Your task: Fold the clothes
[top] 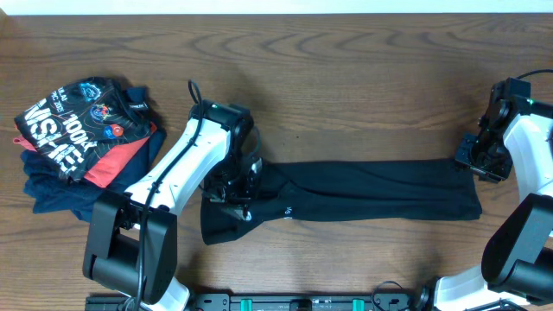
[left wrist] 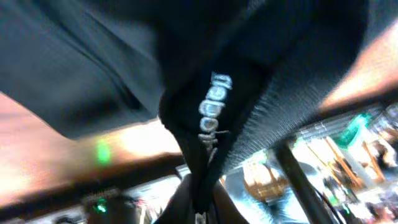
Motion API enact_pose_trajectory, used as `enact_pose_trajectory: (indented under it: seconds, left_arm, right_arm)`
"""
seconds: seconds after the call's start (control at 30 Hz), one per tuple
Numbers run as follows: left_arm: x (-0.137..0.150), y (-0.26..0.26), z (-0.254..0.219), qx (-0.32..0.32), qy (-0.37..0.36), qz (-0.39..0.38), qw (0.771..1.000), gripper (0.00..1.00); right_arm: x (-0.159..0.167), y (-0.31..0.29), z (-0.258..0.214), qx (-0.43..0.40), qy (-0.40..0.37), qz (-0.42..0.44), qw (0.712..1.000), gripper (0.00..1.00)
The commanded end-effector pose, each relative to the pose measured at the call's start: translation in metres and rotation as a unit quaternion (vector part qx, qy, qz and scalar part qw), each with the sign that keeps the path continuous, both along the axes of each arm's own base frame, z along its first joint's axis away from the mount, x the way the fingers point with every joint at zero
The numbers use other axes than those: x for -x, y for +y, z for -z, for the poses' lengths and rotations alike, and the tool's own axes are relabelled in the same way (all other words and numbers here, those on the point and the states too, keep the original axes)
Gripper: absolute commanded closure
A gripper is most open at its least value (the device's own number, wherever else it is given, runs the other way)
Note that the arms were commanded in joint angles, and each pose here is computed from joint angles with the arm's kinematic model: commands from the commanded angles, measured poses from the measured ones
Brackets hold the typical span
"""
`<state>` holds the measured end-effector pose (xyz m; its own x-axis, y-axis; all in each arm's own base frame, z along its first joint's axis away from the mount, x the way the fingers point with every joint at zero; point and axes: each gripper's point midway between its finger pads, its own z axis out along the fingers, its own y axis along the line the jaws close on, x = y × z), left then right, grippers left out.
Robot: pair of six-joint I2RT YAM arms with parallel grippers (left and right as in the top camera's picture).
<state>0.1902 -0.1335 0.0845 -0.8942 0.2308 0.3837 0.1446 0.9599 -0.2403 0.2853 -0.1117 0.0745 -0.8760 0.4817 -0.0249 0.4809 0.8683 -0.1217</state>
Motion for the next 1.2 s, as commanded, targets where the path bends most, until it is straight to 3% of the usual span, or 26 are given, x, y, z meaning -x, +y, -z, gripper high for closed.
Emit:
enact_pose_trajectory:
  seconds: [0.0, 0.03, 0.23, 0.47, 0.63, 0.87, 1.07, 1.13, 1.17]
  left_arm:
    - [-0.019, 0.019, 0.005, -0.071, -0.050, -0.016, 0.996, 0.68]
    - [-0.026, 0.019, 0.008, -0.074, -0.065, -0.020, 0.995, 0.60]
    - [-0.067, 0.023, 0.017, -0.113, -0.149, -0.087, 0.978, 0.52]
    - [-0.049, 0.004, 0.013, -0.067, -0.096, -0.119, 0.986, 0.51]
    - [-0.048, 0.004, 0.012, -0.068, -0.093, -0.119, 0.986, 0.51]
    - [-0.054, 0.002, 0.006, -0.055, -0.115, -0.115, 0.985, 0.52]
    - [-0.061, 0.001, -0.009, -0.037, -0.149, -0.120, 0.981, 0.51]
    - [-0.062, 0.001, -0.013, -0.033, -0.158, -0.122, 0.979, 0.51]
    - [-0.062, 0.001, -0.015, -0.031, -0.162, -0.122, 0.979, 0.50]
  right_arm:
    - [0.003, 0.000, 0.001, -0.002, 0.005, -0.003, 1.000, 0.53]
    - [0.003, 0.000, 0.001, -0.002, 0.005, -0.006, 1.000, 0.53]
    - [0.007, -0.001, 0.001, 0.001, 0.013, -0.006, 1.000, 0.53]
    - [0.026, -0.011, 0.001, 0.008, 0.047, 0.000, 0.999, 0.35]
    - [0.021, -0.011, 0.016, -0.045, 0.021, -0.028, 0.998, 0.33]
    - [0.025, -0.024, 0.061, -0.050, 0.020, -0.028, 0.998, 0.27]
    - [0.030, -0.024, 0.094, -0.062, 0.042, -0.023, 0.997, 0.29]
    - [0.032, -0.022, 0.099, -0.069, 0.048, -0.023, 0.996, 0.39]
    - [0.032, -0.021, 0.100, -0.072, 0.048, -0.023, 0.996, 0.49]
